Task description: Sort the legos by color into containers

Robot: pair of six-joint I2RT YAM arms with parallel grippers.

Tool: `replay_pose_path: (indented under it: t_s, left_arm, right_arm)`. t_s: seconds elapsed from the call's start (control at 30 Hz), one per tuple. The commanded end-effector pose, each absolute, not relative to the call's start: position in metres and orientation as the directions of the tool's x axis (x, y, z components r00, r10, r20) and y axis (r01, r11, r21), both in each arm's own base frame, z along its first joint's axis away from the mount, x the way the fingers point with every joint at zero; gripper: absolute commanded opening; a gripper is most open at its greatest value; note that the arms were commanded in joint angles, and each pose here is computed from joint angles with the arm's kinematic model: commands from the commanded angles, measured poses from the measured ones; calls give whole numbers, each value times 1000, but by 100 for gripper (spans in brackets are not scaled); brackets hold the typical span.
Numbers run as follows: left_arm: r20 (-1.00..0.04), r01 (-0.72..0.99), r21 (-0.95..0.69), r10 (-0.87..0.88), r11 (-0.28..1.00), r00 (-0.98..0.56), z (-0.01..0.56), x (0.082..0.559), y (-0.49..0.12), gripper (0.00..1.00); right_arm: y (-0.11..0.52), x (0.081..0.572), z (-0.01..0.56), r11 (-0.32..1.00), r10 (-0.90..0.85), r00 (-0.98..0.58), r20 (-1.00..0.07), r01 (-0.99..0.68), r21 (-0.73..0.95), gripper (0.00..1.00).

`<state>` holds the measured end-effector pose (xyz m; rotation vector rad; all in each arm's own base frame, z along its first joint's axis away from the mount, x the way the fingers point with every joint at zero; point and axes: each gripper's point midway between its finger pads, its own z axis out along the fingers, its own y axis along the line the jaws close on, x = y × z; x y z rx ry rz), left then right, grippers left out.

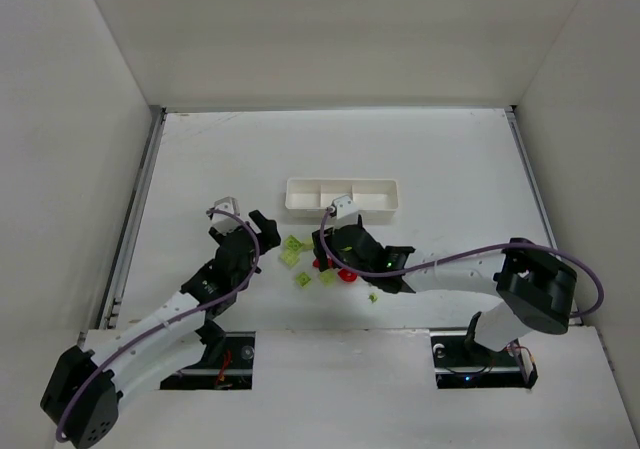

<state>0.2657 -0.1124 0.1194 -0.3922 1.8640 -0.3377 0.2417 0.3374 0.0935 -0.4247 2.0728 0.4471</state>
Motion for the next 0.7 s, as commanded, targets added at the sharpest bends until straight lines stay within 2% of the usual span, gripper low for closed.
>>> replay_pose_path:
  t_s: [0.0,0.1,0.13,0.17,0.23,0.27,0.3,0.37,0.4,0.43,0.5,0.57,0.67]
  left_arm:
    - [-848,-85,-460,-466,884,-255,133,268,-112,70]
    - [-845,-82,-477,-483,875,-230,135,266,-109,69]
    - [-846,-81,-480,-485,874,-221,136,267,-108,68]
    - [-846,-82,-479,-484,874,-222,135,267,-107,67]
    - [-847,-80,-476,-481,876,-227,134,267,-107,61]
    - [-846,-81,-478,-483,875,-227,134,267,-108,59]
    - [-846,-81,-476,-481,876,-230,133,267,-108,54]
    - [-848,-80,-465,-469,882,-247,132,268,-111,44]
    - [-849,-78,-459,-462,885,-257,129,268,-113,42]
    - [-849,-78,-457,-460,886,-260,128,268,-114,42]
    - [-850,-82,-449,-453,890,-270,125,269,-115,42]
    - [-848,-76,-448,-450,891,-280,125,269,-118,45]
    - [-844,-66,-458,-457,887,-281,125,269,-120,47]
  right_arm:
    - [349,248,120,865,-61,-452,-890,-469,179,79]
    - [352,249,118,865,-71,-454,-888,-472,172,76]
    - [352,250,115,865,-77,-457,-886,-473,169,72]
    - [353,252,113,866,-77,-458,-885,-471,168,64]
    - [353,255,109,871,-76,-467,-881,-460,169,38]
    - [354,257,108,875,-74,-470,-879,-455,169,32]
    - [355,259,106,877,-74,-474,-877,-450,169,30]
    - [357,265,101,883,-76,-479,-875,-440,163,34]
    - [357,268,97,889,-82,-482,-872,-430,154,42]
    - [358,272,95,894,-83,-485,-871,-423,150,58]
    - [360,277,90,901,-75,-490,-868,-406,152,74]
    - [364,282,87,904,-65,-502,-862,-396,162,81]
    - [373,287,86,901,-62,-505,-861,-400,170,83]
